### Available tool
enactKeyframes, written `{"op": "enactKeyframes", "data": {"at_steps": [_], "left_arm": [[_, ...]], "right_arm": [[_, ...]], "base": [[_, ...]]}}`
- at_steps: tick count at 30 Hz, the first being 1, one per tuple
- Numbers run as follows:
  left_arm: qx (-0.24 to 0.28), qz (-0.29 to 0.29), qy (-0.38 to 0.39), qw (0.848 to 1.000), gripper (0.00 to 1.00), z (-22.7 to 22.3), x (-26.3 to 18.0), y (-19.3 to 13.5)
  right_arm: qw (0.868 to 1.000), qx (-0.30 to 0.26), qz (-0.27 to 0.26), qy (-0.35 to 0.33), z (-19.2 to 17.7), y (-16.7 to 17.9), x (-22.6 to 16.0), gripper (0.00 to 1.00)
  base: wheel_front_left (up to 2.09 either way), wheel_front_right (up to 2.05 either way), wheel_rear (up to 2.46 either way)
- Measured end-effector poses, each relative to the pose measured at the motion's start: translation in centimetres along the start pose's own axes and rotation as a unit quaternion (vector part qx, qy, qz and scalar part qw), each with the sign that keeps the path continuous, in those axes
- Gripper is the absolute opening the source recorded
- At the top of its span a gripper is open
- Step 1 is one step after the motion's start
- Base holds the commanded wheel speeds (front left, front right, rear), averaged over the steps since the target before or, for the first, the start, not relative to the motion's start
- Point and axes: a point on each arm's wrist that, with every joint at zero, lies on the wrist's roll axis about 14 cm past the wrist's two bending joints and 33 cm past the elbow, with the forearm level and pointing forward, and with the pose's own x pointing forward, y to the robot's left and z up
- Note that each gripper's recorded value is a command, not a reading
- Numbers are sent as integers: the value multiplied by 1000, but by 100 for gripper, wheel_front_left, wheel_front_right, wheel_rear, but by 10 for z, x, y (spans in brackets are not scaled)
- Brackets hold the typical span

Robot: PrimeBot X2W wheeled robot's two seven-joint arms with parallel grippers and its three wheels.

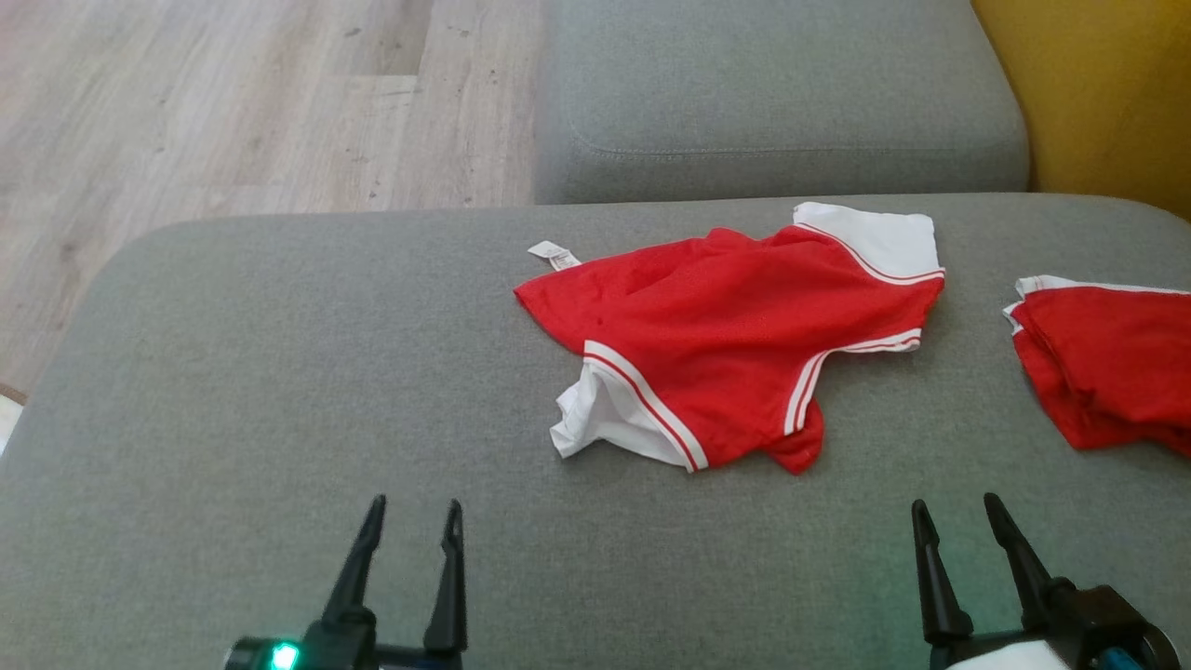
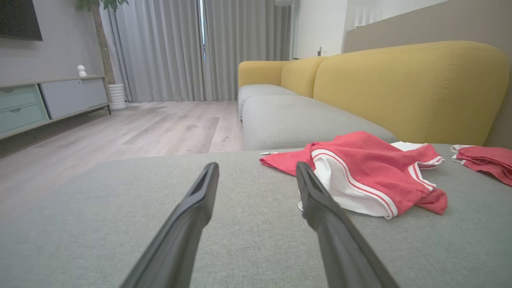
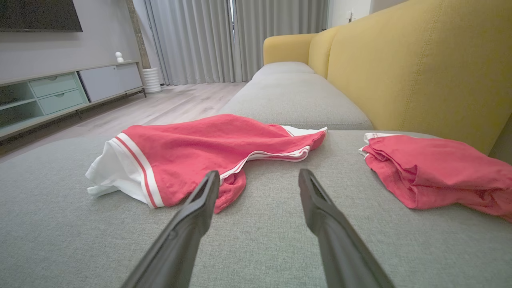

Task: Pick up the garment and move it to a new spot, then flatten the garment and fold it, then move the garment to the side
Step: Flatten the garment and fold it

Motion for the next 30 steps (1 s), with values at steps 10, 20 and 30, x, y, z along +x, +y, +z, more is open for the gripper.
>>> {"op": "enactKeyframes", "data": {"at_steps": [10, 20, 30], "left_arm": [[-23, -103, 60, 993, 100, -34, 2, -49], [30, -283, 97, 954, 100, -60, 42, -136], [90, -351, 129, 923, 100, -92, 74, -173]], "right_arm": [[1000, 2, -20, 10, -6, -10, -6, 100], [999, 5, -46, 11, -5, -25, 2, 100], [996, 4, -83, 34, -16, -47, -2, 100]], "base": [[0, 0, 0], [0, 0, 0], [0, 0, 0]]}}
